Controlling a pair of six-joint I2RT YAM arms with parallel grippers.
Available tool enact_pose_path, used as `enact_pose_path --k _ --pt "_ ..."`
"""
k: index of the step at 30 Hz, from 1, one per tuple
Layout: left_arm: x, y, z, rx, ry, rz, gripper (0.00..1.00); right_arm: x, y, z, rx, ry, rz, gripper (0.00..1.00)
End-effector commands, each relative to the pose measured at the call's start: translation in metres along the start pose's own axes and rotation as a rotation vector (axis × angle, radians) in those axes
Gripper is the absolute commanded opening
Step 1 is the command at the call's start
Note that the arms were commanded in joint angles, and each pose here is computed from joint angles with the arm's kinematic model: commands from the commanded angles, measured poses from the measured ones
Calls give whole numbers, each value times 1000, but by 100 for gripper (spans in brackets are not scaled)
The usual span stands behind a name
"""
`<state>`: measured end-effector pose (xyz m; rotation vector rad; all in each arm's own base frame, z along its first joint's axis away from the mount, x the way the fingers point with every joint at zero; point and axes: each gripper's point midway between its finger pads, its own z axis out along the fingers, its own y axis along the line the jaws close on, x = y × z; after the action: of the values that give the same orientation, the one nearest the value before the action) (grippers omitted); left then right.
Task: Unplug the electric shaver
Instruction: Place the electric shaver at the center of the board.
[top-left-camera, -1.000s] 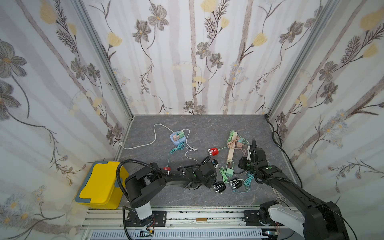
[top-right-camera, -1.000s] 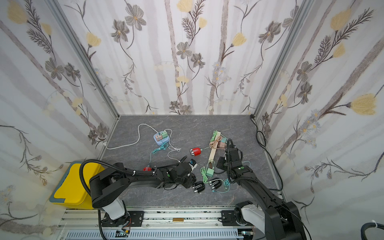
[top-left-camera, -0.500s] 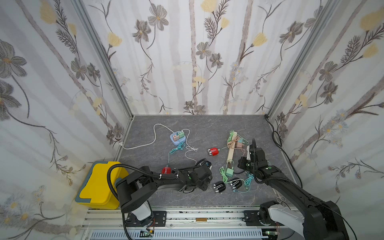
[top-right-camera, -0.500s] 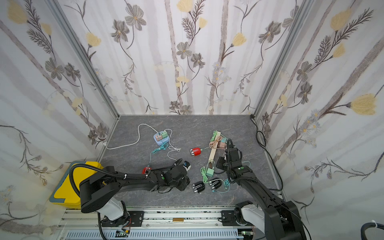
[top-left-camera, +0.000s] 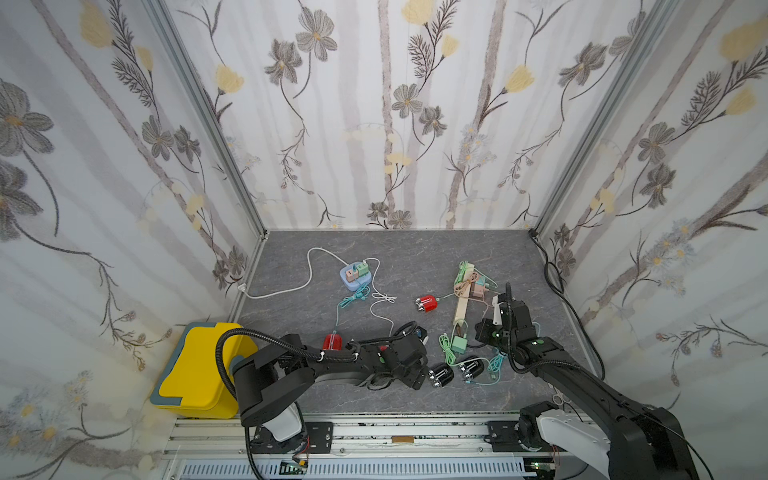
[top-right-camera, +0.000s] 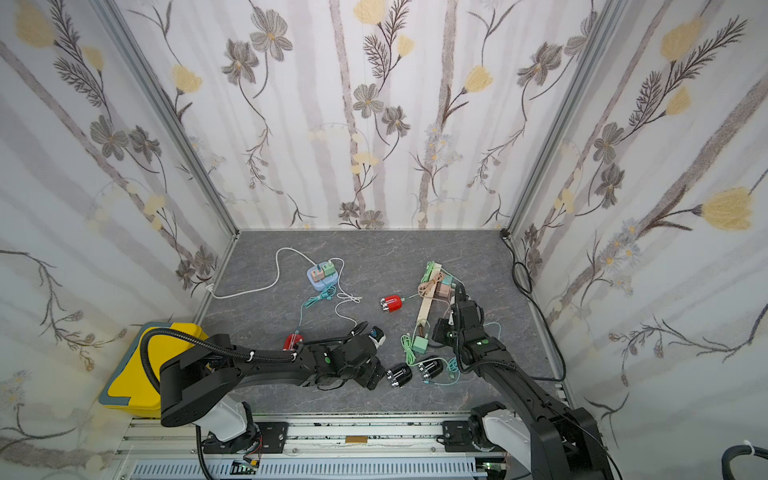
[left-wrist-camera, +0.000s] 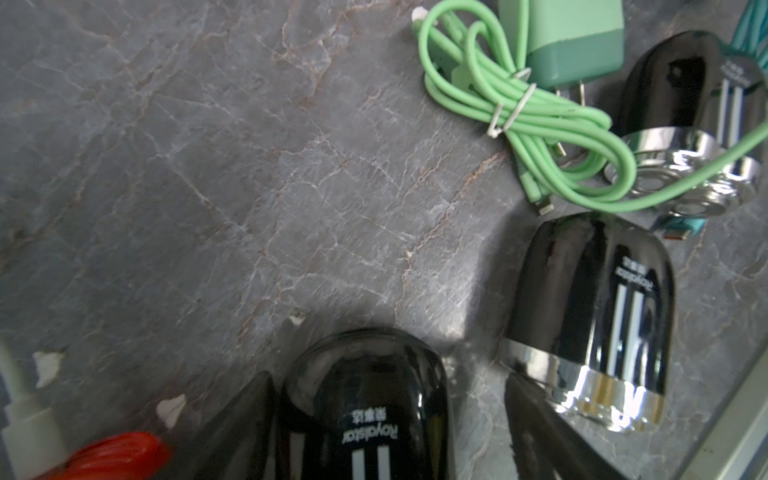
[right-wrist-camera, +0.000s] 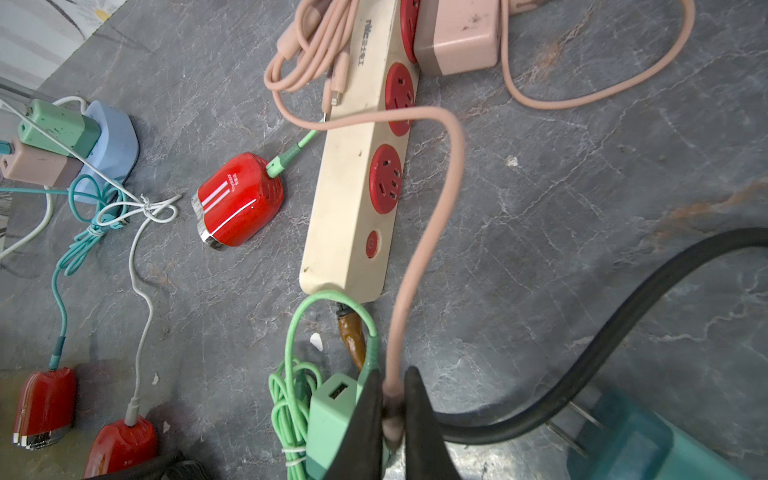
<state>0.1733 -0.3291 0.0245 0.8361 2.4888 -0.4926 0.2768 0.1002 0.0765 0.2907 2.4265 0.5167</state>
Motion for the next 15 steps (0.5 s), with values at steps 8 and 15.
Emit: enact_pose_path --k 8,15 --pt "-33 13 -21 24 -56 -135 100 20 -14 12 -31 6 98 12" --pt "-94 18 -34 89 -198 -188 100 16 -53 6 61 -61 224 13"
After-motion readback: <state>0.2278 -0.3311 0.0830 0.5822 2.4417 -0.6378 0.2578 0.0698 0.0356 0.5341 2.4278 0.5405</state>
